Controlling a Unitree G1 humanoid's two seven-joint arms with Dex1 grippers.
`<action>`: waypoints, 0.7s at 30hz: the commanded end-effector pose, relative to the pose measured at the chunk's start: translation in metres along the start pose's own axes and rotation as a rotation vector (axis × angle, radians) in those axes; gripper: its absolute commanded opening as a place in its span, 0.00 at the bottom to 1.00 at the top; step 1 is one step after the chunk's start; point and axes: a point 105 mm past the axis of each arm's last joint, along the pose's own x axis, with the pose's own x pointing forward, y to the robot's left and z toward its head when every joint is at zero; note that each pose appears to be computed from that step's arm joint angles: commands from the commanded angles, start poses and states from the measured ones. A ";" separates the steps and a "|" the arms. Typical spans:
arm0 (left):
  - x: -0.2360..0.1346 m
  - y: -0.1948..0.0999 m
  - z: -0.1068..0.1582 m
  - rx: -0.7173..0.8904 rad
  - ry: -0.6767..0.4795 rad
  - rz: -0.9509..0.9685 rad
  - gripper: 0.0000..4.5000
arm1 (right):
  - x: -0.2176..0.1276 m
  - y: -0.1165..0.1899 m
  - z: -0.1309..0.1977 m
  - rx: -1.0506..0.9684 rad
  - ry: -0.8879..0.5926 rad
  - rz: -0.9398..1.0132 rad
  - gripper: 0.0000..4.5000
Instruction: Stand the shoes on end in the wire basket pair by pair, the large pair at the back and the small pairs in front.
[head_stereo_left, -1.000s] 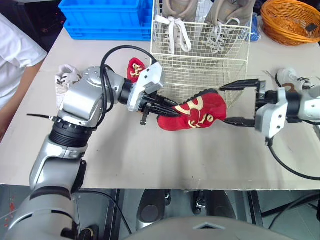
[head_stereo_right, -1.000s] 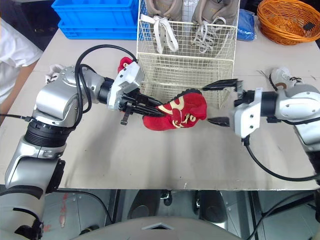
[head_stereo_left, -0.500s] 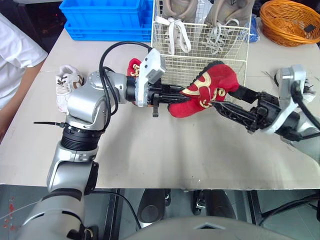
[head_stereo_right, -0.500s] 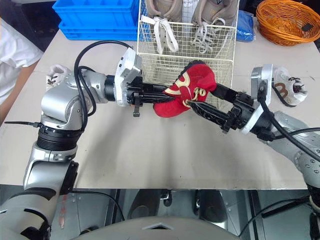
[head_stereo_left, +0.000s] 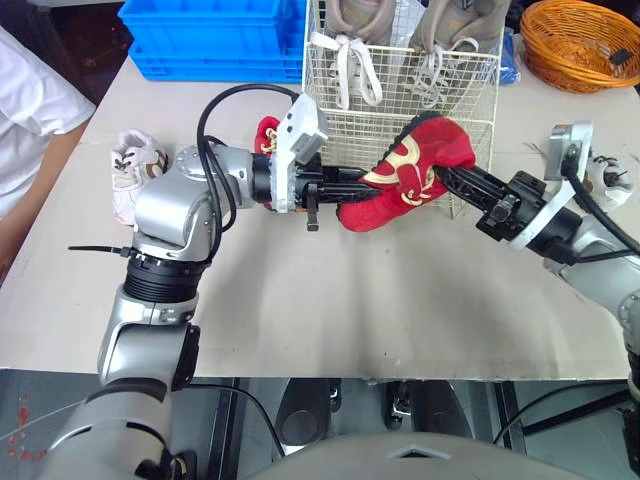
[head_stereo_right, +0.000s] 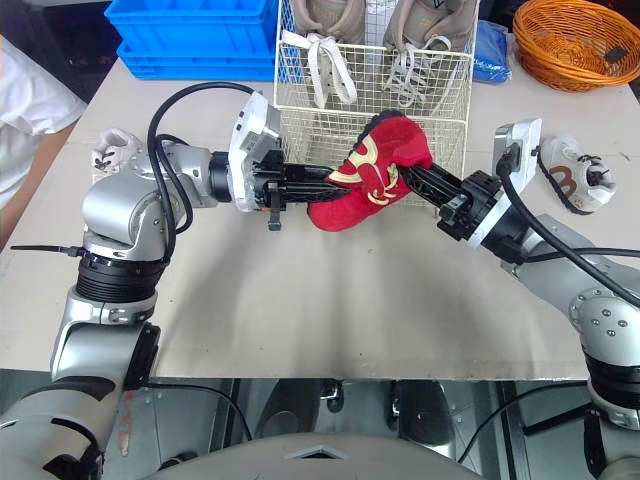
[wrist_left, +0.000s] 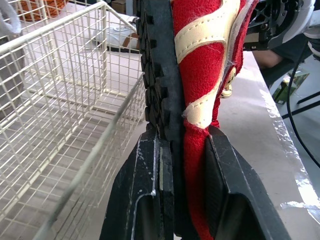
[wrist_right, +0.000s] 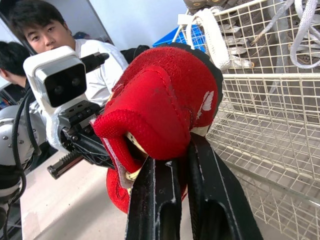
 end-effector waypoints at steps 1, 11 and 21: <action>0.005 -0.008 0.020 0.028 -0.090 -0.030 0.21 | 0.008 0.025 0.017 -0.042 -0.056 0.085 0.00; -0.018 0.009 0.049 0.154 -0.146 0.190 0.97 | 0.001 0.012 0.099 -0.081 -0.370 -0.070 0.00; -0.036 0.013 0.060 0.190 -0.166 0.290 0.97 | 0.008 -0.038 0.117 -0.111 -0.466 -0.321 0.00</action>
